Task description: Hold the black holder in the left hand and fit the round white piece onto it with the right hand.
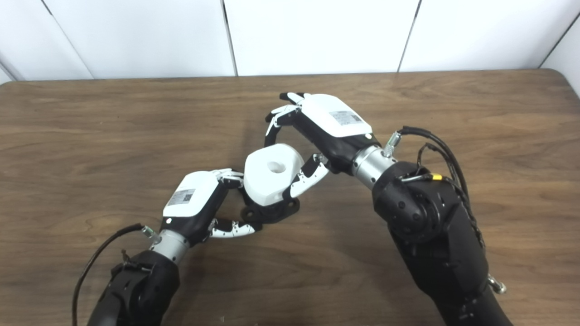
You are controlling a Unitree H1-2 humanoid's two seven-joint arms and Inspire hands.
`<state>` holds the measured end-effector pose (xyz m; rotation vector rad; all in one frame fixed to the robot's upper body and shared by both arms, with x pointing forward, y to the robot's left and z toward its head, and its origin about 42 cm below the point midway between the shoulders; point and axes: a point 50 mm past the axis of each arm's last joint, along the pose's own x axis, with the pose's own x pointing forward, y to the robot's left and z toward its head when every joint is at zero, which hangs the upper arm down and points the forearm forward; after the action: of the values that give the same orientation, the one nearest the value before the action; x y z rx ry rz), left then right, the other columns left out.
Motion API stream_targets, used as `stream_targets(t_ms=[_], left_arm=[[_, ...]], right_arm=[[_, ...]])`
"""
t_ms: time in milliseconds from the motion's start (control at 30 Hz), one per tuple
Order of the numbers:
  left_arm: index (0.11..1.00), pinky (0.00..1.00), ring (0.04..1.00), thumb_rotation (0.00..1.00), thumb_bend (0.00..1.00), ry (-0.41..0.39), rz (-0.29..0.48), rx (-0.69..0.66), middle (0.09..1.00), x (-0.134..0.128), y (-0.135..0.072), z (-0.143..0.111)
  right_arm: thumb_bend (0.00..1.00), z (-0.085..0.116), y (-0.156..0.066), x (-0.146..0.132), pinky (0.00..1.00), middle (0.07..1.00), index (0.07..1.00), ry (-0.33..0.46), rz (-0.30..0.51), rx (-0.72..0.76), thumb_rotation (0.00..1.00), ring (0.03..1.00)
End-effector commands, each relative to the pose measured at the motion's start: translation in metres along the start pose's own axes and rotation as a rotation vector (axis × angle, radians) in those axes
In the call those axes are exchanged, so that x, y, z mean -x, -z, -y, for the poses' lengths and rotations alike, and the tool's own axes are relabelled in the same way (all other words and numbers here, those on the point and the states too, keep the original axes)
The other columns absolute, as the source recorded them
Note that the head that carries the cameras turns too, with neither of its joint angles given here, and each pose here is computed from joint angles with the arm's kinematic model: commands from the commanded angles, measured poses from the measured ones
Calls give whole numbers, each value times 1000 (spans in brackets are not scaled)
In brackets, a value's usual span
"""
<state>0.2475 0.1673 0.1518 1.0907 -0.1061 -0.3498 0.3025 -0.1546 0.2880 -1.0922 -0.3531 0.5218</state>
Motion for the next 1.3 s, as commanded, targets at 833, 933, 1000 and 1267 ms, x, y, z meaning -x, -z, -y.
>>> stream_targets(t_ms=[833, 933, 1000, 1267], left_arm=[[486, 856, 855, 54, 522, 47, -23, 18, 780, 3, 2, 6], [486, 855, 856, 54, 521, 47, -23, 16, 781, 3, 1, 6], [486, 853, 856, 54, 522, 46, -25, 18, 782, 3, 1, 6], [486, 847, 856, 54, 522, 45, -23, 14, 779, 3, 1, 5]], right_arm=[[525, 1, -9, -3, 987, 809, 481, -12, 46, 59, 137, 957], [526, -1, -9, -4, 993, 812, 481, -18, 44, 70, 137, 960], [526, -3, -8, -4, 993, 811, 481, -19, 45, 73, 137, 958], [525, -8, -7, -3, 1000, 815, 482, -39, 41, 99, 137, 964]])
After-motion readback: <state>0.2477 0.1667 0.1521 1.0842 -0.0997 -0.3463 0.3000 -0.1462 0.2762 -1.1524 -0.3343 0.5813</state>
